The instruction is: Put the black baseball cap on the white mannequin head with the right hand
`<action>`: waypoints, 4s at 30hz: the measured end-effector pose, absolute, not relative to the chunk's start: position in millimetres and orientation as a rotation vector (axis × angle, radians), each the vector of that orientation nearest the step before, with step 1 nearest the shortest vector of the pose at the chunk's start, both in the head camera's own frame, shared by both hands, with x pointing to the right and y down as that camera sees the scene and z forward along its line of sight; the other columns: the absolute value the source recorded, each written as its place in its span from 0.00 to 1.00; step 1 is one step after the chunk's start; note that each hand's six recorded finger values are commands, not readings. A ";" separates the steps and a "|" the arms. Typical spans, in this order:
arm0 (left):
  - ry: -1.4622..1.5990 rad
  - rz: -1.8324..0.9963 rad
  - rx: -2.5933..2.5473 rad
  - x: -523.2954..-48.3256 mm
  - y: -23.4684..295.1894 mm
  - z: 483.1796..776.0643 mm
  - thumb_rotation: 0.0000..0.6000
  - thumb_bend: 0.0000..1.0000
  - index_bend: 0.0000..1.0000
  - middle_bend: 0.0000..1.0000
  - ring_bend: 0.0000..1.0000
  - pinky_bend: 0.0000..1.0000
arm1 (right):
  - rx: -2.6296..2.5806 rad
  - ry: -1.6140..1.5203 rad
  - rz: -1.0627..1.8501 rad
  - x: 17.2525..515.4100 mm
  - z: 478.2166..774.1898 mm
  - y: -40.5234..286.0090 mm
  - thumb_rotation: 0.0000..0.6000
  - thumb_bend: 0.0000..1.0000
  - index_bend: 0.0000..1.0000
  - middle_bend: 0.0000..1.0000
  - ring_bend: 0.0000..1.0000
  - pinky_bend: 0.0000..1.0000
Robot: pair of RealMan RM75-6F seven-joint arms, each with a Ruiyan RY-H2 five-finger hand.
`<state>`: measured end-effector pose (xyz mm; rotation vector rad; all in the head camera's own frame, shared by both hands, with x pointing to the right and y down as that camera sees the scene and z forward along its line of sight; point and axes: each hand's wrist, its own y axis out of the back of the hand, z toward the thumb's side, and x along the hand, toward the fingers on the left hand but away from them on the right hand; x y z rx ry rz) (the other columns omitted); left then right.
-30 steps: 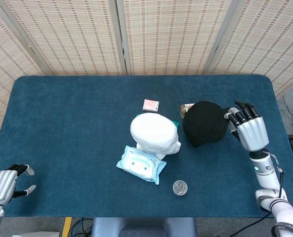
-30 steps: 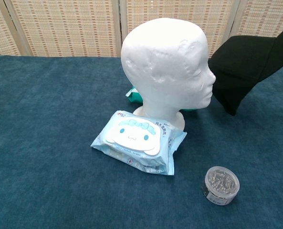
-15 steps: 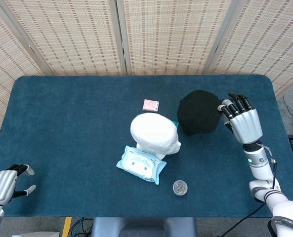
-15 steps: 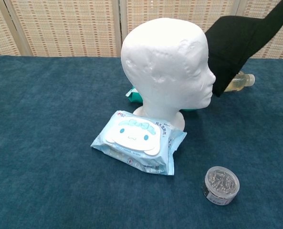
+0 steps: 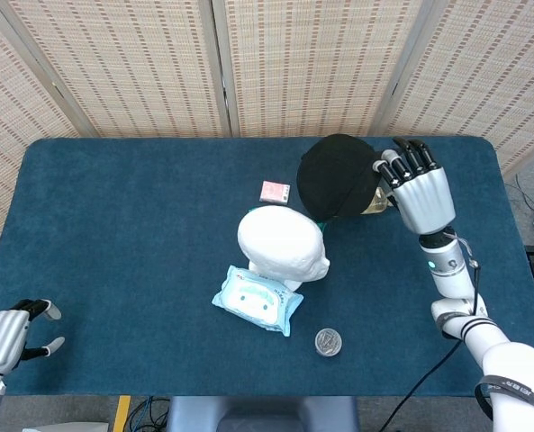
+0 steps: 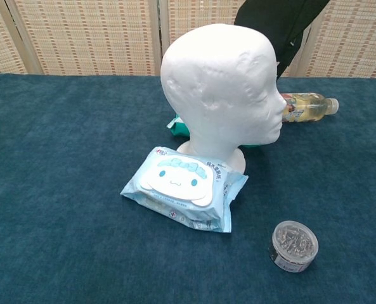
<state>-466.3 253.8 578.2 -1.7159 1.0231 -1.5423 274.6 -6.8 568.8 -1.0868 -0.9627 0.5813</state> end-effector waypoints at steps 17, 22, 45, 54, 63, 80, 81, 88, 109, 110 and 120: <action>1.019 -1.524 -1.743 -461.5 253.1 573.7 1.00 0.13 0.50 0.51 0.40 0.68 | -1.080 -1.016 0.541 223.9 562.9 -45.4 1.00 0.41 0.75 0.52 0.30 0.32; 1.031 -1.522 -1.748 -462.5 252.1 572.4 1.00 0.13 0.50 0.51 0.40 0.68 | -1.098 -1.043 0.512 199.6 562.0 -52.8 1.00 0.41 0.75 0.52 0.30 0.32; 1.070 -1.509 -1.752 -466.4 253.6 559.6 1.00 0.13 0.50 0.51 0.40 0.68 | -1.295 -1.219 0.291 114.4 558.2 -39.8 1.00 0.41 0.75 0.52 0.29 0.32; 1.050 -1.518 -1.758 -464.1 254.4 564.1 1.00 0.13 0.50 0.51 0.40 0.68 | -1.356 -1.239 0.143 113.6 552.8 -14.6 1.00 0.41 0.75 0.52 0.30 0.32; 1.028 -1.526 -1.762 -461.4 256.5 567.8 1.00 0.13 0.50 0.51 0.40 0.68 | -1.415 -1.230 0.016 132.5 550.4 12.1 1.00 0.41 0.75 0.52 0.29 0.32; 0.995 -1.555 -1.773 -458.5 263.7 574.9 1.00 0.13 0.50 0.51 0.40 0.68 | -1.465 -1.312 -0.003 198.2 558.9 33.5 1.00 0.47 0.75 0.49 0.29 0.30; 0.993 -1.559 -1.773 -458.6 264.1 575.4 1.00 0.13 0.50 0.51 0.40 0.68 | -1.474 -1.314 -0.001 200.7 560.6 34.4 1.00 0.47 0.75 0.49 0.30 0.30; 0.994 -1.569 -1.768 -460.3 265.1 575.2 1.00 0.13 0.50 0.51 0.40 0.68 | -1.502 -1.283 0.010 205.1 567.1 37.3 1.00 0.47 0.75 0.48 0.29 0.26; 0.974 -1.581 -1.786 -457.9 268.7 578.9 1.00 0.13 0.50 0.51 0.40 0.68 | -1.580 -1.321 0.043 227.9 584.9 56.0 1.00 0.47 0.75 0.45 0.28 0.23; 0.974 -1.581 -1.786 -457.8 268.8 579.1 1.00 0.13 0.50 0.51 0.40 0.68 | -1.582 -1.326 0.048 229.8 585.9 56.7 1.00 0.47 0.75 0.45 0.27 0.22; 0.969 -1.586 -1.788 -457.9 270.0 580.2 1.00 0.13 0.50 0.51 0.40 0.68 | -1.623 -1.343 0.116 241.3 600.2 65.3 1.00 0.47 0.75 0.43 0.26 0.20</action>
